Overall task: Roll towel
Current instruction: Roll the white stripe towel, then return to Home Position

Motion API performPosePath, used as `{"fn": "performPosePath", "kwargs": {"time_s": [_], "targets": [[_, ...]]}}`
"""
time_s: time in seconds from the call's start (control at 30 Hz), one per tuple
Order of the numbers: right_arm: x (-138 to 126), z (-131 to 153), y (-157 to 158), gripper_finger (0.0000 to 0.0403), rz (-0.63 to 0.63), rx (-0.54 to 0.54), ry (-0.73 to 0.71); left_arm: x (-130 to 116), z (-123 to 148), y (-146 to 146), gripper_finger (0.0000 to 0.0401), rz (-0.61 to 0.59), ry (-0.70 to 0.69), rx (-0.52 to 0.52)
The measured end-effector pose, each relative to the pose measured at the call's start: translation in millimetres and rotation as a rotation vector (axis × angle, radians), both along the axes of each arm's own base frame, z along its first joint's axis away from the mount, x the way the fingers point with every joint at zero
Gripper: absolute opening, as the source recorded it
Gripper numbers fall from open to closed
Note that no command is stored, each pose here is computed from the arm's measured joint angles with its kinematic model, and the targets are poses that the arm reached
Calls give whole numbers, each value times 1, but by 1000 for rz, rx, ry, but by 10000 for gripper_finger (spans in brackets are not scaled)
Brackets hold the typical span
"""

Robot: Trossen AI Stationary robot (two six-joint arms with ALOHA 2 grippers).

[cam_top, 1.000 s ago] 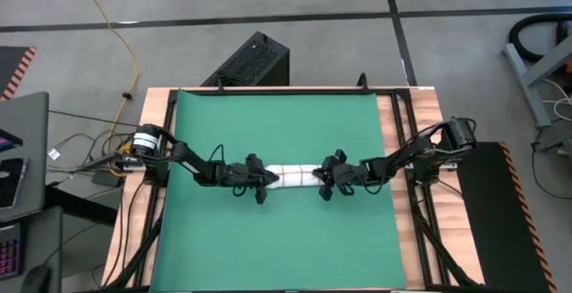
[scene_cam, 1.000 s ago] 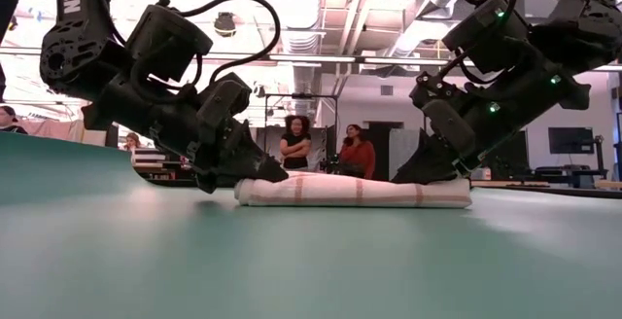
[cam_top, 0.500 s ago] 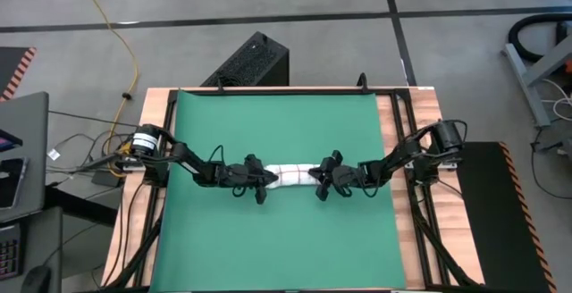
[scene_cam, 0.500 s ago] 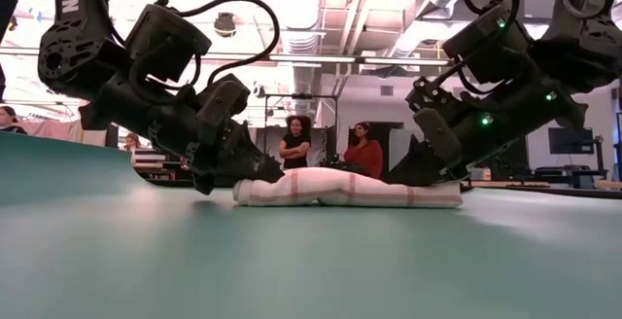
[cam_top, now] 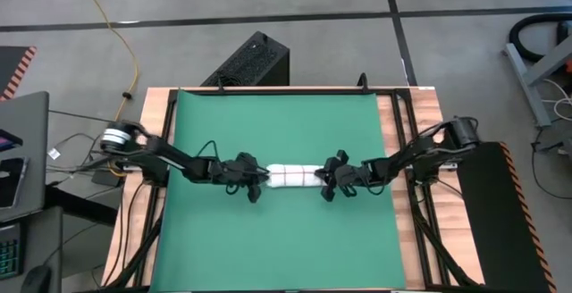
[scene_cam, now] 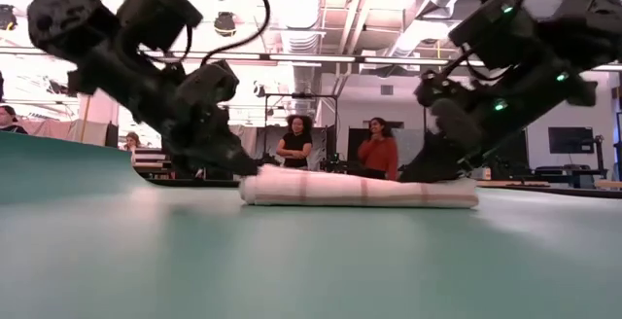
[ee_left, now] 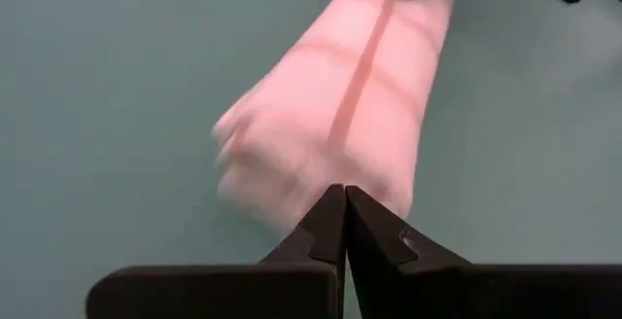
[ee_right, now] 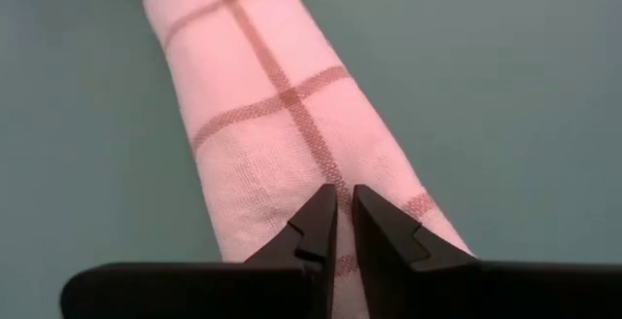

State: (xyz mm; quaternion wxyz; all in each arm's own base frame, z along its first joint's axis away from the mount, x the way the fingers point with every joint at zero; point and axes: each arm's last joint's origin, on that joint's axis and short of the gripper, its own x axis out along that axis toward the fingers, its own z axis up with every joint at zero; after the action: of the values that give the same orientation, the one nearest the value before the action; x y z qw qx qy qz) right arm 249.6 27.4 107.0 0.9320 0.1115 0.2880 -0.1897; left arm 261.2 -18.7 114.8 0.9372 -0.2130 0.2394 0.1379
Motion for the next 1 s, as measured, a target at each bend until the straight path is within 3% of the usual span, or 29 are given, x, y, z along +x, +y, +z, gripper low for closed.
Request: {"fn": "performPosePath", "kwargs": {"time_s": [0.27, 0.37, 0.5, 0.67, 0.87, 1.0], "targets": [[-8, 53, -1, 63, 28, -2, -205, -21, 56, 2, 0, 1, -110, 15], [-16, 78, 0, 63, 41, 0, -312, -31, 77, 5, 0, 51, -193, 12], [-39, 123, -1, 63, 80, -59, -507, -48, 112, 8, 0, 105, -370, 2], [-83, 160, -8, 63, 38, -125, -620, -82, 152, 13, 0, 146, -579, 1], [-133, 163, -16, 63, -61, -203, -550, -121, 151, 20, 0, 239, -432, 116], [-158, 156, -20, 63, -84, -176, -500, -138, 138, 23, 0, 292, -375, 106]]}}
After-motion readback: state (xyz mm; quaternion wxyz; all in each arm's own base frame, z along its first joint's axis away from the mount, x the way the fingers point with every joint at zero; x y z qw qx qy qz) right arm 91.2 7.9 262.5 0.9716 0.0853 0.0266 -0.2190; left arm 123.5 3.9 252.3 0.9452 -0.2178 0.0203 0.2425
